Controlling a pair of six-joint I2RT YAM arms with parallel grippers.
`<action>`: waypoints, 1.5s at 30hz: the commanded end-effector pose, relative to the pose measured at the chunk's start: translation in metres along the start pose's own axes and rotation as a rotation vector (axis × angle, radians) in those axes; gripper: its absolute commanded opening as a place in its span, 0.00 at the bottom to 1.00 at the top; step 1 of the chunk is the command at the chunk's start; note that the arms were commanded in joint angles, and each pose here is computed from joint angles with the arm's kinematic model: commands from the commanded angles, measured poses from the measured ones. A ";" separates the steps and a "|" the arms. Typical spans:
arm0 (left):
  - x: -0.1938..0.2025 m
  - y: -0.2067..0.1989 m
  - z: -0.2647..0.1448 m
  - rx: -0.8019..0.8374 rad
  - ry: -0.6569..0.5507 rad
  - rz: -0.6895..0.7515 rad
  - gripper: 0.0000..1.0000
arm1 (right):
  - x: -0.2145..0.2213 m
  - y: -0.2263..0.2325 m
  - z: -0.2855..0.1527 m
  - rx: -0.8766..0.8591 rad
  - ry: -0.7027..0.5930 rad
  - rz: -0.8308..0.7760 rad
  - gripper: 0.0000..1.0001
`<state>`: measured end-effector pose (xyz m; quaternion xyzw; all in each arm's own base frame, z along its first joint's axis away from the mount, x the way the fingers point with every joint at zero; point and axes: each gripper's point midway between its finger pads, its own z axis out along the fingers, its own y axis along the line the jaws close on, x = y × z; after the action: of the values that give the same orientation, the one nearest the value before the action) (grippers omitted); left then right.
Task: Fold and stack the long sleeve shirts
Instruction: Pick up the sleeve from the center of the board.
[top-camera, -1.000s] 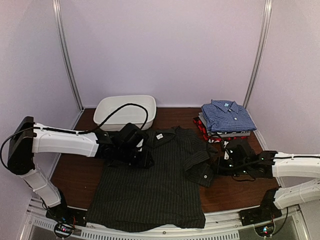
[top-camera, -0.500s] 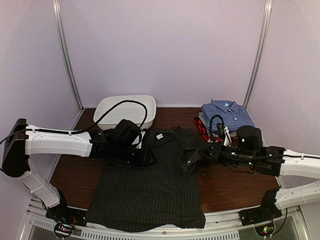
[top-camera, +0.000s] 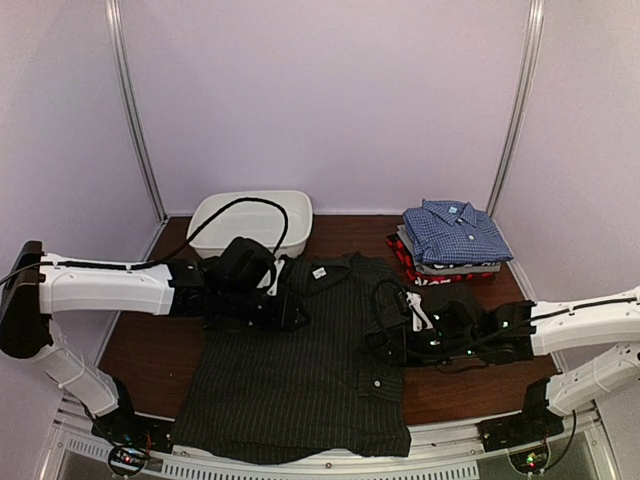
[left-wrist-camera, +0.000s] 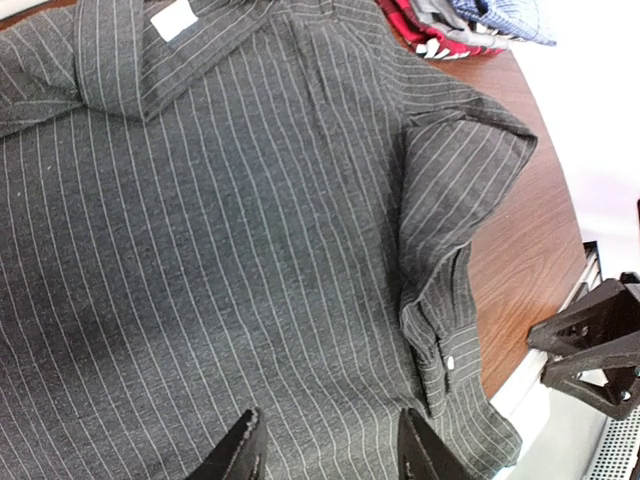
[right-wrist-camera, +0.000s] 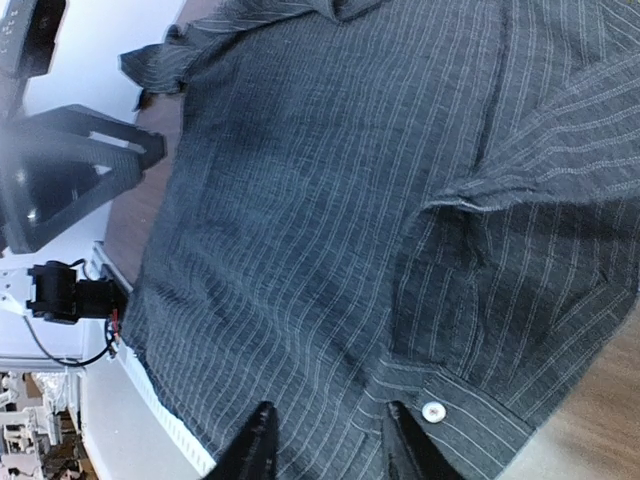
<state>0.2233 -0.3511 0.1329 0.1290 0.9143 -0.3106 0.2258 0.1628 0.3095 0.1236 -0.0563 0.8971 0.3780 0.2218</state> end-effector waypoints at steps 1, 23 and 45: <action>-0.002 0.006 -0.006 -0.015 -0.021 -0.010 0.46 | -0.007 -0.033 -0.026 0.288 -0.020 -0.163 0.44; -0.001 0.009 -0.004 -0.033 -0.019 -0.012 0.46 | 0.040 -0.028 0.057 0.476 0.125 -0.367 0.67; -0.006 -0.008 -0.002 0.054 -0.030 0.009 0.46 | -0.005 -0.012 0.032 0.389 -0.010 -0.284 0.00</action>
<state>0.2213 -0.3460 0.1257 0.1262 0.9198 -0.2998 0.2196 0.1712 0.3256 0.0683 -0.1584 0.9461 0.1304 0.2508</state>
